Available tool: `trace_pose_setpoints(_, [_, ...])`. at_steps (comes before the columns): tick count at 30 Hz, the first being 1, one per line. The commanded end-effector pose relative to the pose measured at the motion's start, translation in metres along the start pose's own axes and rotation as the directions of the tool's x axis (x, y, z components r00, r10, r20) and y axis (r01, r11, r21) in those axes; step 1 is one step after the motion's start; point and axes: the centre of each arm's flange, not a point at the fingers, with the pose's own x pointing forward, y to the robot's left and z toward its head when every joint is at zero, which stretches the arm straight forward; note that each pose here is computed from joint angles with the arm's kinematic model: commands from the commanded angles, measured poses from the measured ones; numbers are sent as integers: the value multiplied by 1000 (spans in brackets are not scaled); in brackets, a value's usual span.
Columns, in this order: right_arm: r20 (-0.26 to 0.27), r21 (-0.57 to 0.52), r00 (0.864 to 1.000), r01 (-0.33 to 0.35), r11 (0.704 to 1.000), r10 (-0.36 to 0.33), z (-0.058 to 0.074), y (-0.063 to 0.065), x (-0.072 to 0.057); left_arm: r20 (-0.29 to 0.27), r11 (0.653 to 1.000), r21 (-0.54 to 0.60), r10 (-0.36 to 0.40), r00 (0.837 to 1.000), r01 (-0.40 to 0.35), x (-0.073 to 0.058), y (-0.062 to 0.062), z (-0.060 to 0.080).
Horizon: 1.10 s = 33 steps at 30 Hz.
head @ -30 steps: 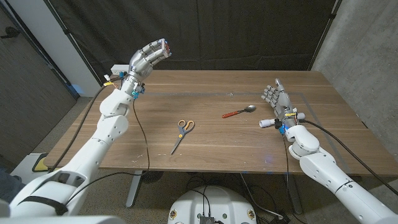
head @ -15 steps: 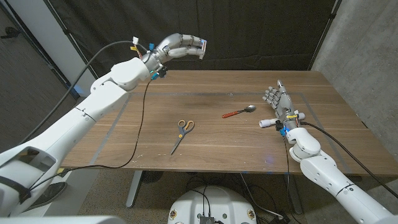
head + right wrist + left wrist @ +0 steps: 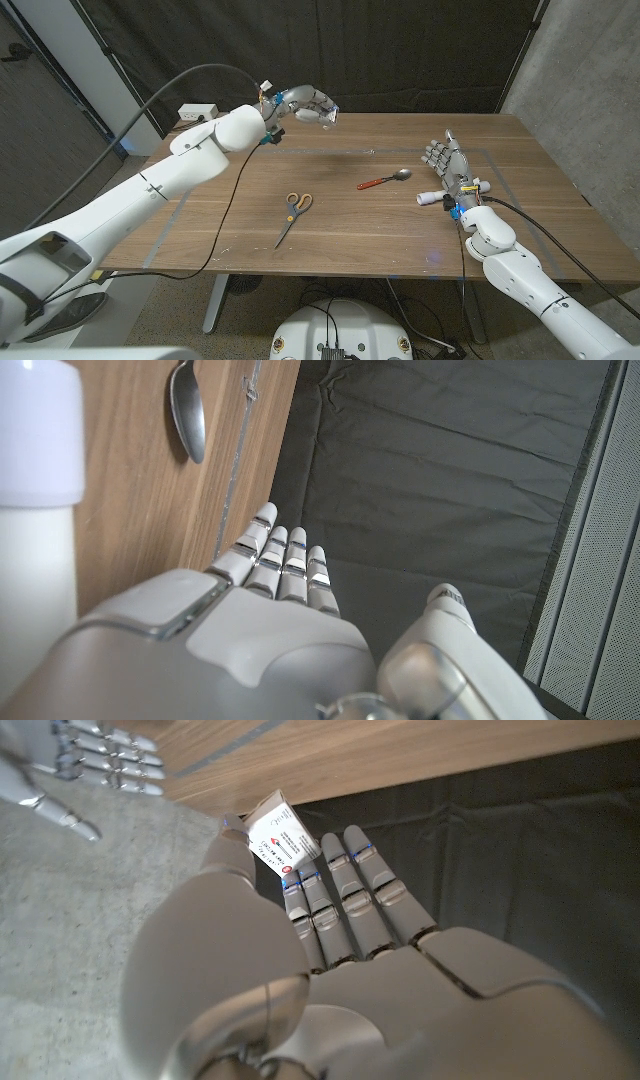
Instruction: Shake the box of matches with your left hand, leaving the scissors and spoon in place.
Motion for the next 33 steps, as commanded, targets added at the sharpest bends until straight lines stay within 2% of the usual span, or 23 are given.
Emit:
trace_pose_setpoints(1, [-7, -3, 1000, -6, 1000, 6, -1, 1, 0, 38, 888, 327, 329, 944, -323, -25, 52, -16])
trace_pose_setpoints(3, [-8, -4, 1000, -5, 1000, 5, 0, 0, -1, 30, 929, 146, 340, 940, -341, -29, 54, -31])
trace_pose_setpoints(5, [-8, -4, 1000, -4, 1000, 4, 0, 0, -1, 21, 935, -45, 353, 935, -352, -34, 54, -48])
trace_pose_setpoints(6, [-8, -5, 1000, -4, 1000, 4, 0, 0, -1, 16, 925, -143, 357, 934, -351, -36, 53, -57])
trace_pose_setpoints(8, [-11, -7, 1000, -6, 1000, 6, 1, 0, 0, 11, 876, -338, 369, 929, -344, -40, 50, -76])
trace_pose_setpoints(11, [-13, -10, 1000, -8, 1000, 8, 1, 1, 1, 12, 756, -572, 394, 919, -317, -47, 44, -98])
trace_pose_setpoints(16, [-17, -12, 1000, -13, 1000, 13, 1, 1, 2, 44, 536, -814, 437, 898, -221, -57, 35, -122])
trace_pose_setpoints(19, [-17, -14, 1000, -18, 1000, 18, 3, 2, 4, 79, 383, -917, 456, 887, -115, -58, 26, -132])
trace_pose_setpoints(22, [-17, -16, 1000, -22, 1000, 22, 4, 3, 5, 106, 201, -980, 484, 869, 7, -57, 17, -140])
trace_pose_setpoints(23, [-16, -16, 1000, -24, 1000, 23, 4, 4, 6, 105, 160, -987, 496, 862, 28, -57, 15, -142])
trace_pose_setpoints(24, [-16, -17, 1000, -25, 1000, 25, 4, 4, 6, 101, 136, -990, 506, 857, 37, -58, 13, -143])
trace_pose_setpoints(25, [-17, -18, 999, -29, 999, 29, 5, 5, 7, 86, 84, -995, 524, 847, 48, -59, 10, -146])
trace_pose_setpoints(27, [-18, -17, 999, -30, 999, 30, 4, 6, 8, 78, 26, -997, 536, 841, 75, -59, 7, -147])
trace_pose_setpoints(31, [-22, -12, 999, -31, 999, 31, 2, 7, 7, 48, -51, -995, 548, 835, 90, -59, 0, -151])
trace_pose_setpoints(33, [-26, -12, 999, -31, 999, 31, 1, 7, 6, 37, -77, -992, 556, 831, 96, -59, -2, -152])
